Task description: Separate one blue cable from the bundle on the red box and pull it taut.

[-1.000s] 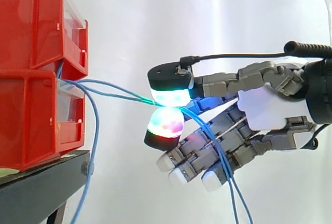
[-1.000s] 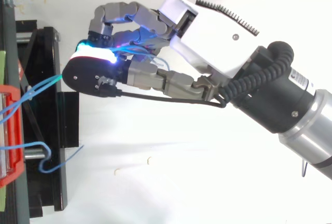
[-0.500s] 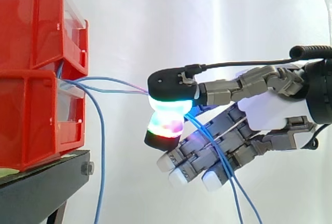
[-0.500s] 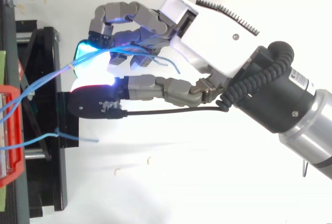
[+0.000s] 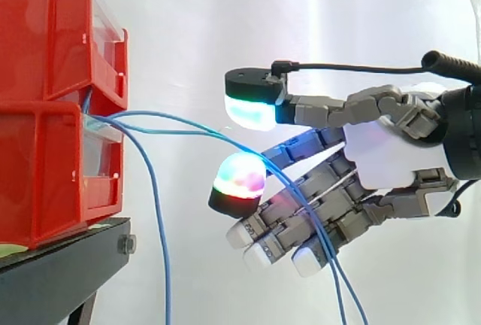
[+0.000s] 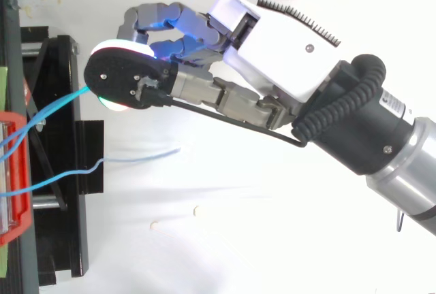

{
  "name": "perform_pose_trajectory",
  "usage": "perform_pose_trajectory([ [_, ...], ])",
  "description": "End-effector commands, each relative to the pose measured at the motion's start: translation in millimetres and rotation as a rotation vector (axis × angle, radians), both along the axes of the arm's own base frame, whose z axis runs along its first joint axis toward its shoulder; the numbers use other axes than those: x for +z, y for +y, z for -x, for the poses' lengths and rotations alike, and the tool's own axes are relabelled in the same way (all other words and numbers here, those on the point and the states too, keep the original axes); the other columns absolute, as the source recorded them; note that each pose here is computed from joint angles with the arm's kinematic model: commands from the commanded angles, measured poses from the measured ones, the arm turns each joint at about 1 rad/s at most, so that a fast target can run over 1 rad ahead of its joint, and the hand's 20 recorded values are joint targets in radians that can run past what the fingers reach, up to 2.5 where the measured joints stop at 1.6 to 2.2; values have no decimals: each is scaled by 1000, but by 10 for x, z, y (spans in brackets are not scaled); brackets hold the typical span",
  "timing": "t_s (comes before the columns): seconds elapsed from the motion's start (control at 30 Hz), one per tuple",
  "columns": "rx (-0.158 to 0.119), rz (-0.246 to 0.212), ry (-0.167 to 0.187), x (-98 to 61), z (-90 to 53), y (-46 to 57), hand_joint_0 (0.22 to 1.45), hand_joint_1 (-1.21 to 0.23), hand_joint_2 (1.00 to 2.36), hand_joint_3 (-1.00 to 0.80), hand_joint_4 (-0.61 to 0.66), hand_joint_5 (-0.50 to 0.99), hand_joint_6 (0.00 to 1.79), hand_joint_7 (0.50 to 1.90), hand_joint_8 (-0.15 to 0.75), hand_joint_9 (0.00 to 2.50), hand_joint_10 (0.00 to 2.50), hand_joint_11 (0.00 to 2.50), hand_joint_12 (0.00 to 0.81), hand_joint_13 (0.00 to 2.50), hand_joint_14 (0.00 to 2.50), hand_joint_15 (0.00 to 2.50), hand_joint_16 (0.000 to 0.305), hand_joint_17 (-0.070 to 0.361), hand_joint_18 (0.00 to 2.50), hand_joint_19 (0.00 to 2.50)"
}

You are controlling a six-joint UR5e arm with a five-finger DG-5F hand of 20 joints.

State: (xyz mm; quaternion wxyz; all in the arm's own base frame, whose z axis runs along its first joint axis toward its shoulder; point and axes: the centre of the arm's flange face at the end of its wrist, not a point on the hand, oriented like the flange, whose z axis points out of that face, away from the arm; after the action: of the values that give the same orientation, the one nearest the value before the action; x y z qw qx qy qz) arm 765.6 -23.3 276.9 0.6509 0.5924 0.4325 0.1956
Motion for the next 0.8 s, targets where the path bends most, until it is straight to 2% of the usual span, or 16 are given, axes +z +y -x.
perform_pose_trajectory([
  [0.0, -1, -1, -1, 6, 2, -1, 608, -509, 1013, -308, 328, -73, 504, 1055, 369, 1114, 12, 386, 359, 953, 11, 378, 42, 95, 997, 552],
  [0.03, -1, -1, 0, 5, 3, -1, 631, -568, 1015, -241, 327, -73, 504, 1053, 376, 1129, 10, 384, 365, 975, 11, 379, 43, 97, 1014, 538],
  [0.17, 0, -2, -4, 13, -3, 1, 643, -625, 1016, -186, 340, -73, 503, 1041, 377, 1146, 11, 387, 368, 989, 12, 373, 44, 98, 1035, 524],
  [0.43, -2, -15, -30, 124, -41, 10, 646, -771, 1015, -211, 330, -77, 503, 1060, 364, 1126, 10, 406, 360, 963, 11, 371, 42, 94, 1019, 505],
  [0.77, -1, -22, -28, 119, -33, 9, 686, -886, 1012, -323, 284, -90, 504, 1095, 323, 1033, 11, 409, 340, 876, 13, 365, 38, 86, 933, 498],
])
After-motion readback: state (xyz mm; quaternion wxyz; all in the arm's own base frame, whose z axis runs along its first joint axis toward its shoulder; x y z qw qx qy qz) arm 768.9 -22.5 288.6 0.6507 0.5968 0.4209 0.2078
